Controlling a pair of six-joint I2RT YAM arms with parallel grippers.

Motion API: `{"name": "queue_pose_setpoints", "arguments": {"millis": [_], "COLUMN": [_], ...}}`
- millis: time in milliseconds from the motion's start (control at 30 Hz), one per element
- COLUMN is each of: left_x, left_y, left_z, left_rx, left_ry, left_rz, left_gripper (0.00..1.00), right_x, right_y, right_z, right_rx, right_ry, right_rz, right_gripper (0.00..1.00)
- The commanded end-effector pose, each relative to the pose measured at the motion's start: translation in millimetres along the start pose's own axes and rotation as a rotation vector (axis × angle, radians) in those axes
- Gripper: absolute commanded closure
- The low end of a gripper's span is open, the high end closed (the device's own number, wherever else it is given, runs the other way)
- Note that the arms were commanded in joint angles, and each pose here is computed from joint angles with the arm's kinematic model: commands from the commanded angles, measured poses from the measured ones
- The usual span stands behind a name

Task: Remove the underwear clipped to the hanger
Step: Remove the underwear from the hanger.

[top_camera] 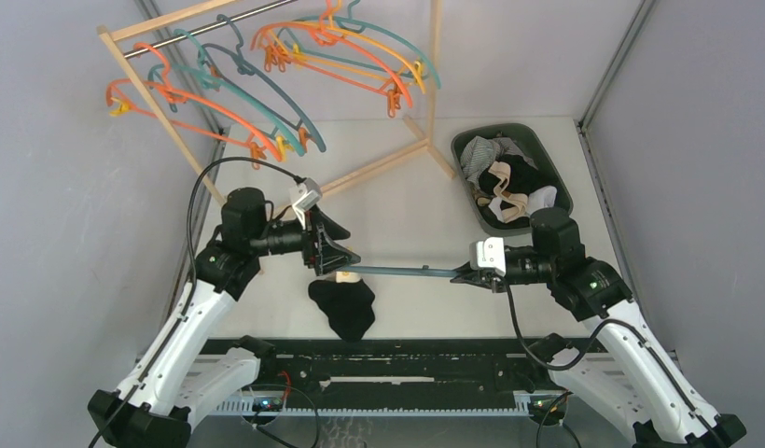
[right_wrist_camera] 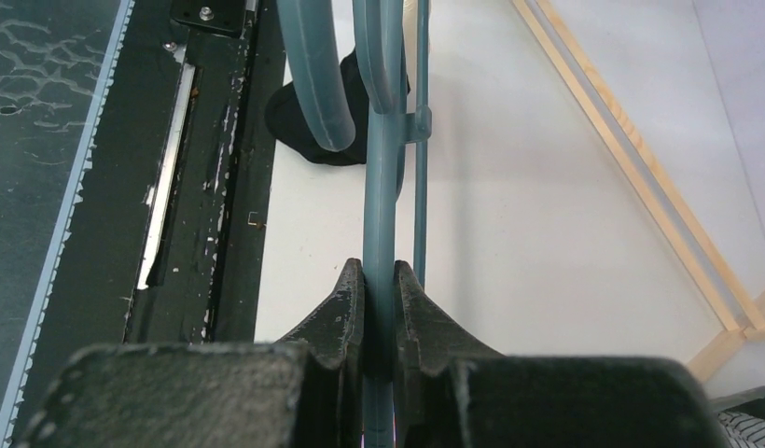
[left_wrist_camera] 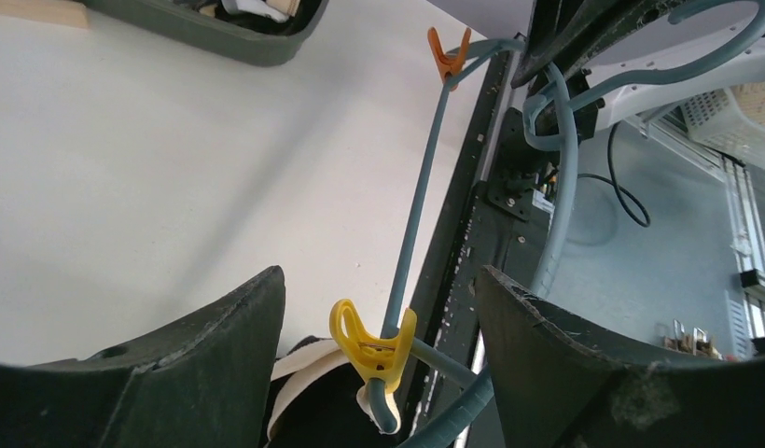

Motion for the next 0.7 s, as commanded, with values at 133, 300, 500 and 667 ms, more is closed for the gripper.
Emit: {"name": "queue_pose_setpoints", "arguments": {"millis": [133,300,500,667], "left_x": [-2.9,-2.1,0.5,1.2], "left_y": [-10.6,-14.8,-18.2,-16.8], "left_z": [0.3,0.5,0.9,-2.8], "left_rx": [0.026,0.045,0.074,0.061], "left_ry": [-0.061,-0.064,-0.057,-0.036], "left_rz": [-0.03,-0.035,-0.043,-0.021], "left_gripper": [0.22,0.24,0.25,0.25], "right_x": [-3.7,-3.7,-2.9,-1.5], "right_y": [9.6,9.5,10.4,9.0], "right_z": [-1.3,-1.5,-2.4,-3.7], "right_rx": [-0.064,-0.067,-0.072,-0.067], "right_ry": [-0.008,-0.01,-0.011,-0.018], "right_rz": [-0.077,-0.076,-0.084,-0.085], "right_gripper": [1.0,1.0,1.0,1.0]}}
Point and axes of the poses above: each gripper's point midway between its finger pads, its own z axis out along the fingers, its own x axis along the line the jaws close on, y = z × x, the point moved 9 cm from there along -z, back along the fingers, and after that the axes turned 4 degrees about z, right-handed, at the moved point
